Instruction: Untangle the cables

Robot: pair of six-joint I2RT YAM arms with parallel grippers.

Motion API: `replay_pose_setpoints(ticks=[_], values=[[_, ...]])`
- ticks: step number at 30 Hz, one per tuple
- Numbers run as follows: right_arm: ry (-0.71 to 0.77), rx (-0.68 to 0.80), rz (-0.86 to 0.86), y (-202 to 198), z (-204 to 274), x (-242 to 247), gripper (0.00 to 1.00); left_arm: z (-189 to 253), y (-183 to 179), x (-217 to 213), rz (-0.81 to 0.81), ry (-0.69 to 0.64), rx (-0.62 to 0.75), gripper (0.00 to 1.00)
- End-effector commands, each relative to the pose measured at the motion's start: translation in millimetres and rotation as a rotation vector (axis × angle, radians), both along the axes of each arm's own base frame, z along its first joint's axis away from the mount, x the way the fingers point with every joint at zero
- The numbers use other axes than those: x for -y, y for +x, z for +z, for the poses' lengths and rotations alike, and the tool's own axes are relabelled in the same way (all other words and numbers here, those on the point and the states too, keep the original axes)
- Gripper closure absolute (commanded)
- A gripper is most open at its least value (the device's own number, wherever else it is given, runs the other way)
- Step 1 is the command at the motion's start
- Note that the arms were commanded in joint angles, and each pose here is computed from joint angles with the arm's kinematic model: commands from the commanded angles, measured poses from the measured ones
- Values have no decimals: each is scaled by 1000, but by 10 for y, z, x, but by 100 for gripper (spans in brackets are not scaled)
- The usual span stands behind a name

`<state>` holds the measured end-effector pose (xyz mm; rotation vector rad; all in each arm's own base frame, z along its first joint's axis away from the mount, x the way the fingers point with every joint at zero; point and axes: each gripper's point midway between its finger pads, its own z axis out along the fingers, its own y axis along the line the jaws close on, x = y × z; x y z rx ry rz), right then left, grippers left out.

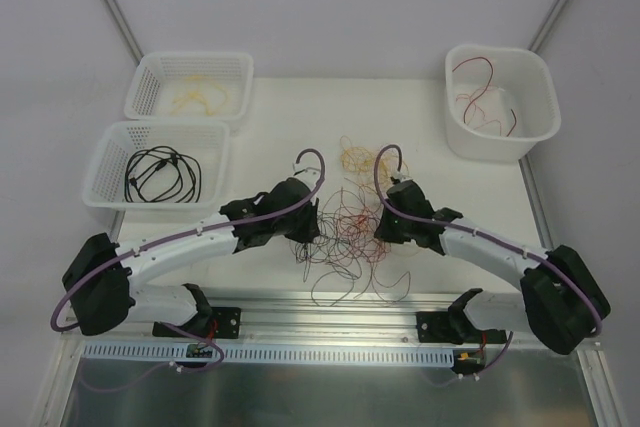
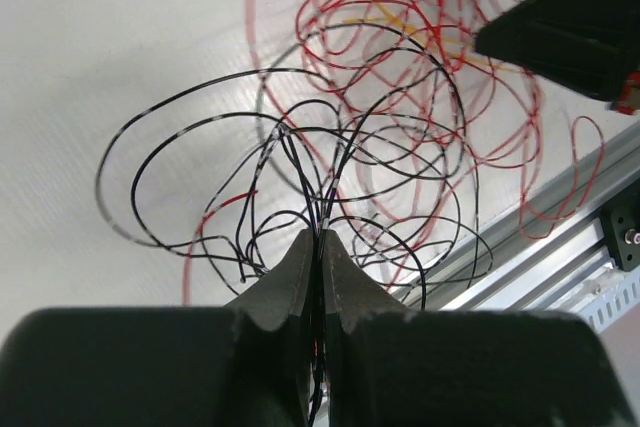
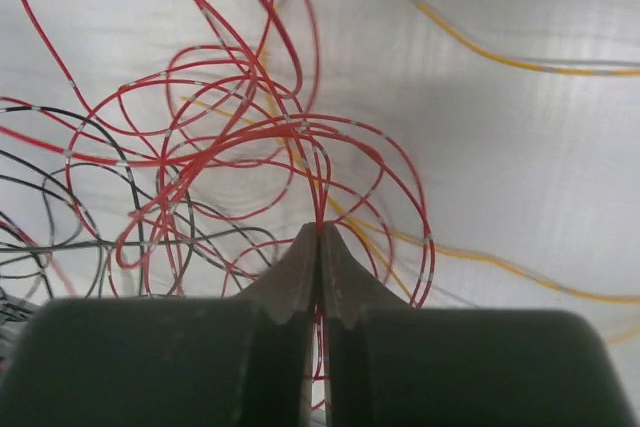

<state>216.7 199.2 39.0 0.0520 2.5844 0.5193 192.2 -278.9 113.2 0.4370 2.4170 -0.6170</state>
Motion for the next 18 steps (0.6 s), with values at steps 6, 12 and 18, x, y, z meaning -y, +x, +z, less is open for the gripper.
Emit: replay_pose_setpoints(ticks=[6, 12, 18], values=[[-360, 277, -211, 77, 1146, 1254, 99, -2, 339, -755, 208, -11, 36, 100], [-404, 557, -488, -205, 2440, 2115, 99, 79, 486, -1311, 377, 5, 70, 100], [-352, 790, -657, -539, 3246, 2492, 99, 262, 560, -1543, 437, 16, 114, 100]])
